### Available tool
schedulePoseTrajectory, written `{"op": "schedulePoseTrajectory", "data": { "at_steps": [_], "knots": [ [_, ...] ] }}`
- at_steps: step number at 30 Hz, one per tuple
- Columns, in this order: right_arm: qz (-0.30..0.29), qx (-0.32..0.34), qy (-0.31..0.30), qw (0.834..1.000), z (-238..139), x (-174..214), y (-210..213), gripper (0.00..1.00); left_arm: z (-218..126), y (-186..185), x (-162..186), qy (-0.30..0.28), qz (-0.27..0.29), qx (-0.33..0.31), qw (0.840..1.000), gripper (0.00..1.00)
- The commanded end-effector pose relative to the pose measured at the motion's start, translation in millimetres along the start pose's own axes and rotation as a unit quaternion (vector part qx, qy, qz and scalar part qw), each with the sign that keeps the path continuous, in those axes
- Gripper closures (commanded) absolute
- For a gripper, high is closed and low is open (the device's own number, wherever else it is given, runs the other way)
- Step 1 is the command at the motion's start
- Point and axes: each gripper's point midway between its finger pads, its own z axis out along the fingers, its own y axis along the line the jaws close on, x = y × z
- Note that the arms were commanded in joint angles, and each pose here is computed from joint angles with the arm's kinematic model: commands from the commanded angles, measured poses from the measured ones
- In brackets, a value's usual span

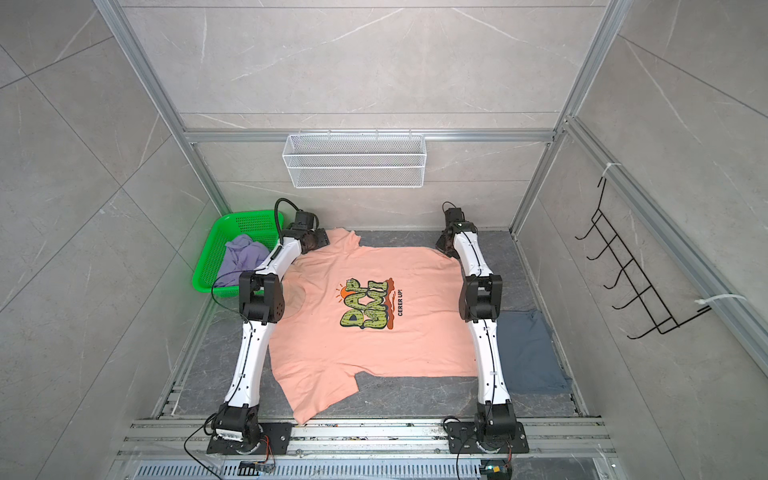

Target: Fold and stack the t-shirts

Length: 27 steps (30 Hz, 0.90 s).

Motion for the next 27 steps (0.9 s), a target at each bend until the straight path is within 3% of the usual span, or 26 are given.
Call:
{"op": "schedulePoseTrajectory", "data": {
  "at_steps": [1, 6, 14, 18, 27],
  "knots": [
    [-0.008, 0.002, 0.024, 1.0, -15.3, 9.2, -0.7, 1.0, 3.0, 1.8, 28.3, 0.049, -0.005, -0.002, 0.999, 0.39],
    [-0.014, -0.01, 0.011, 1.0, -23.1, 0.6, 5.2, 1.0, 0.5, 0.5, 23.6, 0.04, -0.006, -0.002, 0.999, 0.58],
    [-0.021, -0.037, -0.014, 0.999, -48.0, -16.4, 18.9, 1.0, -13.8, -5.2, -4.3, 0.002, -0.01, 0.013, 1.0, 0.8],
    [-0.027, -0.063, -0.039, 0.997, -68.9, -30.9, 31.3, 1.0, -31.1, -10.1, -26.0, -0.026, -0.012, 0.026, 0.999, 1.0],
    [-0.057, -0.102, -0.074, 0.99, -111.3, -49.7, 48.9, 1.0, -92.7, -11.5, -70.8, -0.089, -0.026, 0.059, 0.994, 1.0]
  ]
}}
